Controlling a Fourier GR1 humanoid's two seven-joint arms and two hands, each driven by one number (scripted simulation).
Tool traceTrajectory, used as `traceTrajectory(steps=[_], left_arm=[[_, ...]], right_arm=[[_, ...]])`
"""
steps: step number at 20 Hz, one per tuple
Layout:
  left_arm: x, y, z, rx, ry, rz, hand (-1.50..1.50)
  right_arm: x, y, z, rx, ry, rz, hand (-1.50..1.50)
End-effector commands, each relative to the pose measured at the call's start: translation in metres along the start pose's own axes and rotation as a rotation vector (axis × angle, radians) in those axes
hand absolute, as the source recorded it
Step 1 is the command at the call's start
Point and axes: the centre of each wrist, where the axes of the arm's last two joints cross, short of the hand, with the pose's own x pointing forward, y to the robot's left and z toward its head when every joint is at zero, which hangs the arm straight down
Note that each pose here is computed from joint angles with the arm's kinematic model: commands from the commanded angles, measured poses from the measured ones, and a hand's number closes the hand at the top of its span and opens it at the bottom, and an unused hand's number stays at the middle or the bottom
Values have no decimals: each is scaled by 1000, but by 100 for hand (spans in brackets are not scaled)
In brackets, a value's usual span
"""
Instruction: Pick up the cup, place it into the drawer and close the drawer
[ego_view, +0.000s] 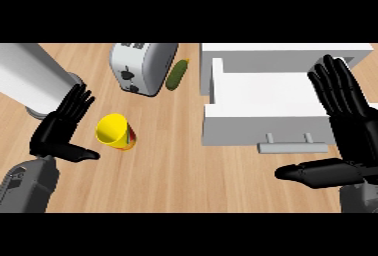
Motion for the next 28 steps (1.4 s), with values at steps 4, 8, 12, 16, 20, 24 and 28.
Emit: traceTrajectory(steps=[4,8,12,16,20,24,28], left_arm=[[-50,11,16,22,69,-20,-150],[-61,17,13,51,62,-35,-150],[-69,27,25,54,65,-34,-150],[-86,12,32,73,49,-24,-150],[-87,14,36,71,8,-11,-150],[-89,13,37,66,-12,-24,-150],[-92,-3,22,48,-37,-11,-150]], right_arm=[[6,-22,-10,-7,-7,-3,-150],[8,5,-26,2,3,-7,-150],[12,-15,-19,10,-5,11,-150],[6,-22,-24,-2,-14,-20,-150],[4,-14,-24,13,-4,-2,-150],[7,1,-30,13,-5,-12,-150],[20,2,-31,33,-28,2,-150]])
